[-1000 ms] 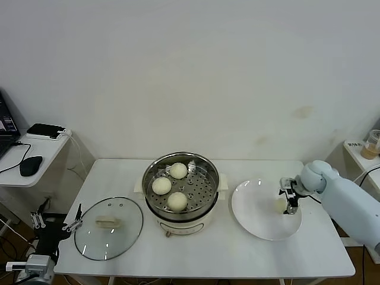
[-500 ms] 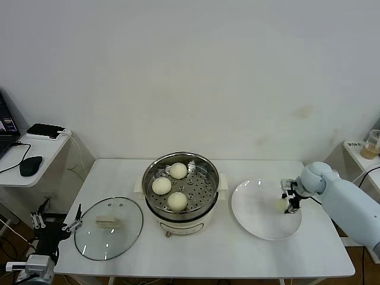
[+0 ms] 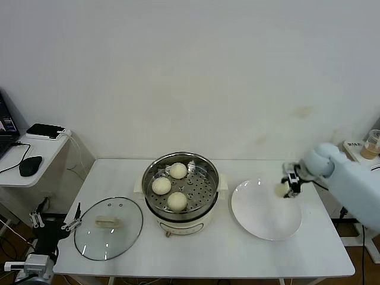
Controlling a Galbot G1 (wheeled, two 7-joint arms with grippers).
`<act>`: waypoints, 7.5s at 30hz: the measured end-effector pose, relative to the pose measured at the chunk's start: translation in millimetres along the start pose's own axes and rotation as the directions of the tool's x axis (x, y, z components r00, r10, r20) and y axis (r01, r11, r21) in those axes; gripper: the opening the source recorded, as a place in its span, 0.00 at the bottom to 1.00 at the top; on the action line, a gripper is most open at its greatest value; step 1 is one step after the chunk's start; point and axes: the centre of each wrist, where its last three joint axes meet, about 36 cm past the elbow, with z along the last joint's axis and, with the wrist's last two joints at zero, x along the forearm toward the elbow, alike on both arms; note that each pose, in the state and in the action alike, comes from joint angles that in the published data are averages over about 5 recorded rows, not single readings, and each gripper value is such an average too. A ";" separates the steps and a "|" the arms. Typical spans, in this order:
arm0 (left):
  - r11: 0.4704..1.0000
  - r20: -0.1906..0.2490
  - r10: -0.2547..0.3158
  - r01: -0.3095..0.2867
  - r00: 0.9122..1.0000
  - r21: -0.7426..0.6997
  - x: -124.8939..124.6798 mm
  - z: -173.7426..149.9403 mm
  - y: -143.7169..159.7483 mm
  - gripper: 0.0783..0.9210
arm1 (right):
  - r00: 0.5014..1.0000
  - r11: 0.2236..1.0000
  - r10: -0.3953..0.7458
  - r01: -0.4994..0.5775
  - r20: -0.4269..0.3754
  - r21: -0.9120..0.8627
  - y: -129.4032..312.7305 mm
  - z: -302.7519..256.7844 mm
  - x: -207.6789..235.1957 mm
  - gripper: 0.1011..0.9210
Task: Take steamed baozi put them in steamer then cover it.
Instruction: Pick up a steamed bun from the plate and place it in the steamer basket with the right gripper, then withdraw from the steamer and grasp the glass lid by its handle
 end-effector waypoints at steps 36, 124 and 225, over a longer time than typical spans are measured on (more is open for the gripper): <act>0.999 0.005 -0.027 0.027 1.000 0.038 -5.1 -1.2 4.9 0.88 | 0.968 0.997 -0.029 0.012 0.248 0.072 -19.3 -284.6 47.6 0.61; 0.689 0.052 0.048 0.004 0.998 -0.724 16.3 68.6 -20.1 0.88 | 0.292 -0.010 0.953 -0.229 -0.079 -0.973 356.7 -15.6 -83.6 0.88; 0.443 0.103 0.219 -0.005 0.970 -0.896 -91.1 143.8 -66.6 0.07 | 0.445 0.007 0.889 -0.243 -0.105 -0.970 425.4 -54.7 -92.9 0.88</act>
